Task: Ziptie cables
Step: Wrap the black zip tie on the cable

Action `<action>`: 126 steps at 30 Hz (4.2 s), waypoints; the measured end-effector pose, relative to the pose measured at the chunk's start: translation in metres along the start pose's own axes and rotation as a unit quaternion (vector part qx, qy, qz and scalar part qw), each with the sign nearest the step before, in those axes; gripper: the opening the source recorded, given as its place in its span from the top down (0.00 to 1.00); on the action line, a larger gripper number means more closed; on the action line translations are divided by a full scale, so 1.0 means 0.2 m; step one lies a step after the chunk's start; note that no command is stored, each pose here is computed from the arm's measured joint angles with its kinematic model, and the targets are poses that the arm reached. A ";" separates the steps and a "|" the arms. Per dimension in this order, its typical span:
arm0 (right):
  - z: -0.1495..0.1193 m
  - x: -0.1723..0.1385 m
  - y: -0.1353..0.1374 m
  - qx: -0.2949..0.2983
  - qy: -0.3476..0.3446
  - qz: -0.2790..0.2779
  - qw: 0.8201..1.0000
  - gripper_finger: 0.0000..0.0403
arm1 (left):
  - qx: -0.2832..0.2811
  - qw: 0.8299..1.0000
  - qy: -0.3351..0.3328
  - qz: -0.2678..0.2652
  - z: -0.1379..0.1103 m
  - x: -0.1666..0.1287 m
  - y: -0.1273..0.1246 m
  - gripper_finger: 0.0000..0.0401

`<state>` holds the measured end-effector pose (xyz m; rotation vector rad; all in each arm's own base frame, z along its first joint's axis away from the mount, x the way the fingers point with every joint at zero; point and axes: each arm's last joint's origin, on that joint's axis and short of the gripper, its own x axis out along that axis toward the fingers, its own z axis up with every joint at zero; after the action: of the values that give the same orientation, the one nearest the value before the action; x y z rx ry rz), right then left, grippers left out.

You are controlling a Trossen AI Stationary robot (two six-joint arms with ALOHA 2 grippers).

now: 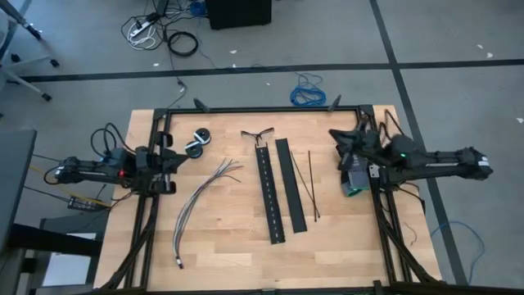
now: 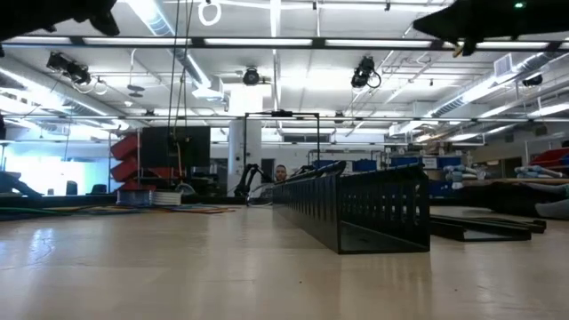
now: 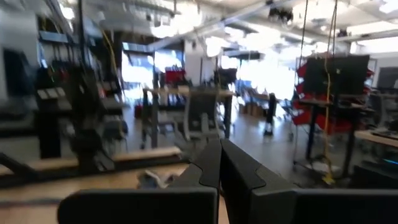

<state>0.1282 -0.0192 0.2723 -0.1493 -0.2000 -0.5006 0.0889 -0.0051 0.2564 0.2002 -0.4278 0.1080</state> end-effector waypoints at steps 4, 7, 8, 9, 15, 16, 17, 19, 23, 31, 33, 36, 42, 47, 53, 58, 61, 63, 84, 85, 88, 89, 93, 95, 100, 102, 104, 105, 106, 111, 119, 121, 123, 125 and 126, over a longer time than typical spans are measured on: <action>0.00 0.18 0.06 -0.048 0.052 0.024 0.997 0.99 | 0.026 0.999 0.032 0.014 0.04 0.08 0.01 1.00; -0.02 0.30 0.11 -0.062 0.088 0.031 0.994 0.99 | 0.040 0.995 0.085 0.027 0.04 0.16 0.00 1.00; -0.03 0.34 0.13 -0.066 0.100 0.033 0.992 0.99 | 0.046 0.992 0.115 0.032 0.03 0.18 0.00 0.99; -0.05 0.38 0.15 -0.069 0.113 0.036 0.991 0.99 | 0.051 0.988 0.144 0.036 0.02 0.20 0.00 0.98; -0.11 0.55 0.24 -0.064 0.199 0.058 0.976 0.93 | 0.030 0.964 0.259 0.043 -0.04 0.35 -0.03 0.83; -0.11 0.57 0.25 -0.060 0.222 0.066 0.971 0.91 | 0.026 0.962 0.269 0.044 -0.04 0.37 -0.03 0.79; -0.11 0.59 0.26 -0.054 0.243 0.074 0.966 0.88 | 0.020 0.959 0.278 0.047 -0.05 0.39 -0.04 0.74; -0.10 0.62 0.28 -0.050 0.281 0.084 0.955 0.81 | 0.008 0.954 0.293 0.057 -0.08 0.43 -0.05 0.66; -0.12 0.65 0.32 -0.079 0.346 0.107 0.929 0.66 | -0.005 0.945 0.320 0.064 -0.13 0.47 -0.07 0.53; -0.23 0.60 0.32 -0.136 0.453 0.121 0.873 0.49 | -0.018 0.925 0.380 0.026 -0.27 0.50 -0.12 0.47; -0.25 0.61 0.32 -0.127 0.458 0.099 0.874 0.48 | -0.019 0.920 0.390 0.025 -0.30 0.51 -0.13 0.47; -0.29 0.60 0.30 -0.105 0.476 0.068 0.870 0.48 | -0.019 0.919 0.393 0.025 -0.36 0.54 -0.15 0.47; -0.40 0.58 0.29 -0.055 0.544 0.000 0.837 0.51 | 0.013 0.909 0.416 0.019 -0.48 0.58 -0.18 0.47; -0.49 0.54 0.28 -0.013 0.597 -0.085 0.798 0.52 | 0.020 0.908 0.418 0.033 -0.56 0.62 -0.16 0.47; -0.54 0.48 0.32 0.058 0.652 -0.129 0.745 0.52 | 0.022 0.902 0.428 0.048 -0.60 0.62 -0.12 0.47; -0.52 0.42 0.43 0.113 0.672 -0.111 0.724 0.54 | 0.017 0.904 0.423 0.059 -0.60 0.63 -0.11 0.47; -0.50 0.36 0.53 0.135 0.681 -0.101 0.713 0.55 | 0.013 0.905 0.421 0.060 -0.60 0.63 -0.11 0.47; -0.49 0.31 0.58 0.144 0.684 -0.099 0.708 0.55 | 0.008 0.905 0.420 0.063 -0.60 0.63 -0.11 0.47; -0.59 0.04 0.99 0.198 0.673 -0.125 0.701 0.55 | -0.029 0.909 0.411 0.067 -0.59 0.63 -0.11 0.47; -0.59 0.04 1.00 0.199 0.674 -0.128 0.700 0.55 | -0.031 0.909 0.411 0.063 -0.59 0.63 -0.11 0.47; -0.60 0.03 1.01 0.202 0.670 -0.134 0.702 0.56 | -0.032 0.909 0.410 0.062 -0.59 0.63 -0.11 0.47; -0.60 0.02 1.01 0.203 0.669 -0.135 0.702 0.57 | -0.032 0.909 0.410 0.062 -0.59 0.63 -0.11 0.47; -0.60 0.02 1.01 0.208 0.669 -0.141 0.699 0.67 | -0.033 0.909 0.410 0.063 -0.59 0.63 -0.11 0.47; -0.60 0.02 1.01 0.208 0.670 -0.141 0.698 0.76 | -0.039 0.909 0.410 0.065 -0.59 0.63 -0.11 0.47; -0.59 0.04 1.00 0.202 0.671 -0.126 0.703 0.98 | -0.044 0.909 0.409 0.066 -0.59 0.63 -0.11 0.47; -0.56 0.04 0.98 0.193 0.671 -0.120 0.706 0.99 | -0.049 0.909 0.409 0.068 -0.59 0.63 -0.11 0.47; -0.50 0.06 0.98 0.190 0.663 -0.104 0.717 0.99 | -0.055 0.909 0.408 0.070 -0.59 0.64 -0.11 0.47; -0.46 0.08 0.98 0.195 0.654 -0.094 0.725 0.99 | -0.056 0.909 0.406 0.071 -0.58 0.64 -0.11 0.47; -0.42 0.09 0.98 0.197 0.649 -0.086 0.730 1.00 | -0.057 0.910 0.404 0.071 -0.58 0.64 -0.11 0.47; -0.25 0.13 0.97 0.185 0.613 -0.048 0.767 1.00 | -0.072 0.916 0.387 0.078 -0.53 0.67 -0.10 0.47; -0.07 0.12 0.91 0.146 0.517 -0.032 0.843 1.00 | -0.116 0.914 0.377 0.094 -0.52 0.68 -0.10 0.47; -0.06 0.12 0.90 0.126 0.492 -0.038 0.861 1.00 | -0.143 0.915 0.366 0.090 -0.51 0.69 -0.10 0.47; -0.06 0.12 0.90 0.114 0.477 -0.044 0.871 1.00 | -0.172 0.914 0.359 0.071 -0.50 0.69 -0.11 0.47; -0.07 0.13 0.90 0.101 0.467 -0.044 0.877 1.00 | -0.194 0.916 0.348 0.042 -0.49 0.70 -0.12 0.47; -0.07 0.14 0.91 0.096 0.458 -0.046 0.883 1.00 | -0.204 0.918 0.340 0.026 -0.48 0.71 -0.12 0.47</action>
<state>0.2435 0.1233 0.2480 0.3014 0.6763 -0.5950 0.2595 0.0007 0.2261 -0.2621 0.2450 0.1302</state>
